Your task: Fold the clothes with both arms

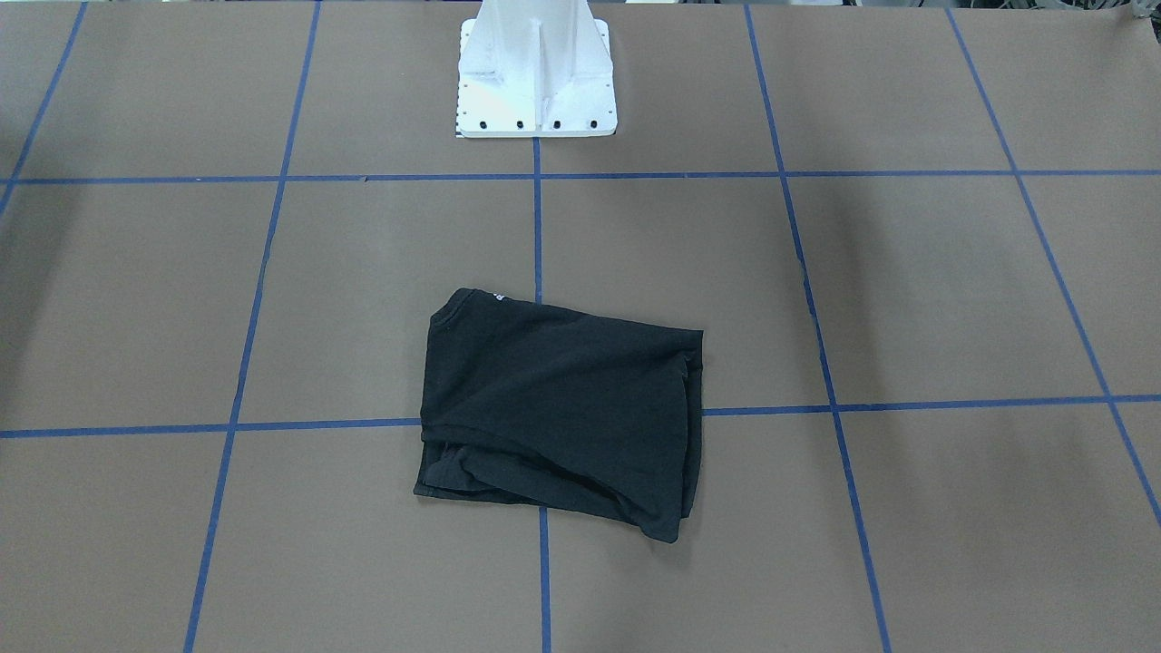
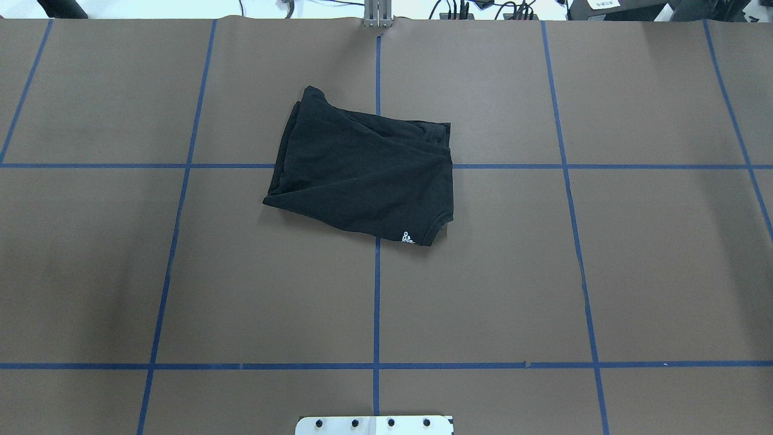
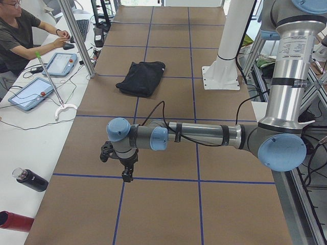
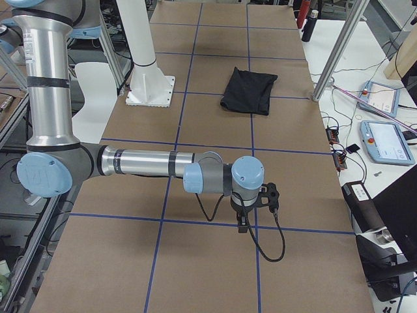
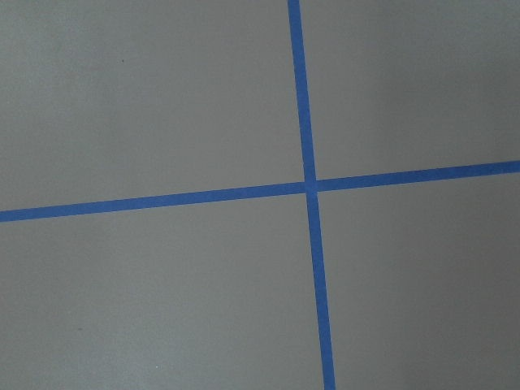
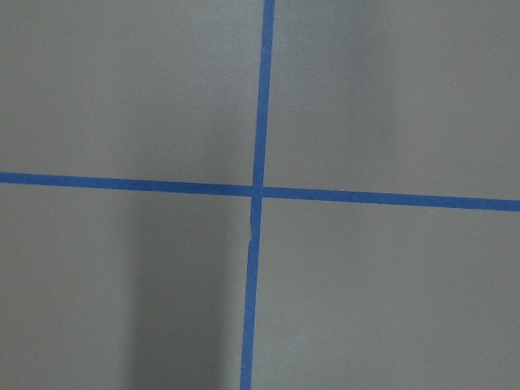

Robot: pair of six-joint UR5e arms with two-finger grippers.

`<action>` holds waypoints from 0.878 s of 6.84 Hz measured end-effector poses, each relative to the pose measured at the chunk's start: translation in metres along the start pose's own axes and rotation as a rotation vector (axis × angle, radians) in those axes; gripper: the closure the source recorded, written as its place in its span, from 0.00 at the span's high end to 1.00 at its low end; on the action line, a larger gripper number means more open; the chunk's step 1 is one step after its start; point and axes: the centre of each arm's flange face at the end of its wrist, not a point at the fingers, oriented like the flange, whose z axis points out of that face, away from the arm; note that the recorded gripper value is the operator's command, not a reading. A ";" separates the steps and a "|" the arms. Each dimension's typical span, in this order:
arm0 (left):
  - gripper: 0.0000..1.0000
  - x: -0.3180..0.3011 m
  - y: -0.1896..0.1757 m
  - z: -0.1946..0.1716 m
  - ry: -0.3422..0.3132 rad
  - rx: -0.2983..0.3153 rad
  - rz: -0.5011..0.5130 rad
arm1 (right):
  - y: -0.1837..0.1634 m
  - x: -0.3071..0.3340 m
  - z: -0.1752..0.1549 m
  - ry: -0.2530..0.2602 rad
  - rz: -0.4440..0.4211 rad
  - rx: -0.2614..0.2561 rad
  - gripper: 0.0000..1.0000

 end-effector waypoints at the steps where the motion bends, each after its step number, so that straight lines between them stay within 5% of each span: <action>1: 1.00 0.000 0.000 0.000 0.000 0.000 0.000 | 0.001 0.001 0.001 0.001 0.002 -0.002 1.00; 6: 1.00 0.001 -0.002 -0.001 0.000 0.000 -0.002 | 0.002 0.004 0.004 0.001 0.009 -0.009 1.00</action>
